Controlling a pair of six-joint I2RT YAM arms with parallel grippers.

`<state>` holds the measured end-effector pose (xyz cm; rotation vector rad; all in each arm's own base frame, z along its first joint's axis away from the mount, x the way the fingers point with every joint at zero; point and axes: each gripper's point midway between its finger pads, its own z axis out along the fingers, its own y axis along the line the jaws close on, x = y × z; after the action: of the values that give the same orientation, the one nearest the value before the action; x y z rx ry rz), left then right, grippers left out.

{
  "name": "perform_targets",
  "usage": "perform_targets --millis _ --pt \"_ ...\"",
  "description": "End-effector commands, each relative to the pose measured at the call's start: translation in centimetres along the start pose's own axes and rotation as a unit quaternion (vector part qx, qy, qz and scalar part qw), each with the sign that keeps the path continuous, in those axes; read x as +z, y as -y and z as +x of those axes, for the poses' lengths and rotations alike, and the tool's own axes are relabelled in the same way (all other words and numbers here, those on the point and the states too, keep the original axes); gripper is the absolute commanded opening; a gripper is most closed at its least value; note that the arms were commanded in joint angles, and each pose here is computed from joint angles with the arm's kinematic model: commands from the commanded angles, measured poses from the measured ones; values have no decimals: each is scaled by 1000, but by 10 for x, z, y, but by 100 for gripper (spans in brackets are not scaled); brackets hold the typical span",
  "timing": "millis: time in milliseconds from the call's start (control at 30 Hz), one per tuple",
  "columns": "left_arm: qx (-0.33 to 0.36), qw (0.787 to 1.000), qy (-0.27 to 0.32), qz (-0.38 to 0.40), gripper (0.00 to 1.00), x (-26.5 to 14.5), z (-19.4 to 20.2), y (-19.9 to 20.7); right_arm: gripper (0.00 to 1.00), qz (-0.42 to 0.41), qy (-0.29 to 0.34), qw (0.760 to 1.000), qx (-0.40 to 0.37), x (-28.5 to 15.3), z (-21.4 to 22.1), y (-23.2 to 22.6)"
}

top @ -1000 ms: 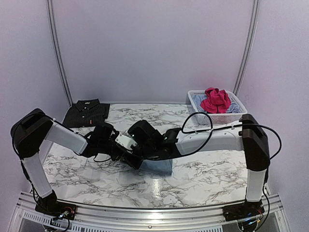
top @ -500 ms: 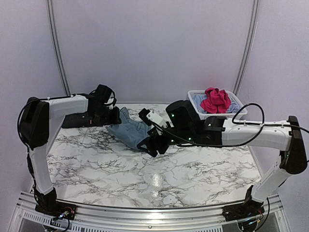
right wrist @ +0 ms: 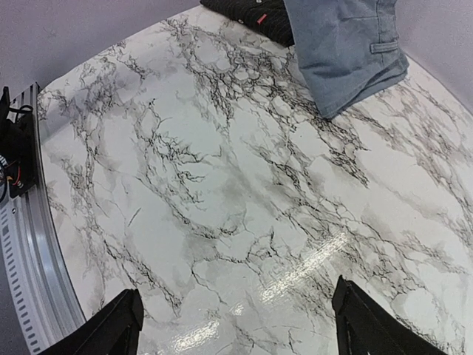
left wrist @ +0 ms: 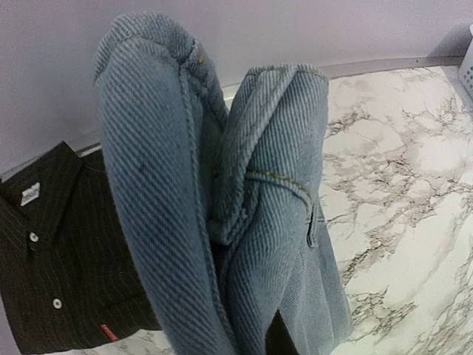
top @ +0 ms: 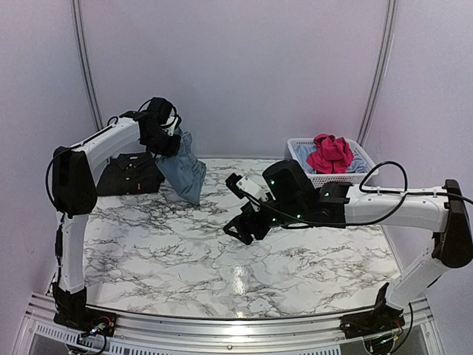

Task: Fold and stack the mixed laundry pile
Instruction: Place the square-folded skirt at the corner of the board.

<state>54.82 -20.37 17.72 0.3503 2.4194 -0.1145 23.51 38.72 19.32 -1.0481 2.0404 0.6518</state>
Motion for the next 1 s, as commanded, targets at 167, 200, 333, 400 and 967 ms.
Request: perform_targets --millis 167,200,333,400,967 --pt "35 998 46 -38 0 -37 -36 -35 85 1 0 1000 1 3 -3 5" --pt "32 998 51 -36 0 -40 -38 -37 85 -1 0 1000 2 4 -3 5" --pt "22 997 64 -30 0 -53 -46 -47 85 -6 0 1000 1 8 -4 3" --pt "17 997 76 -22 0 -64 -52 -50 85 -7 -2 1000 1 9 -4 3" --pt "-26 993 113 12 0 -96 -65 -90 86 -9 -14 1000 -5 17 -8 2"
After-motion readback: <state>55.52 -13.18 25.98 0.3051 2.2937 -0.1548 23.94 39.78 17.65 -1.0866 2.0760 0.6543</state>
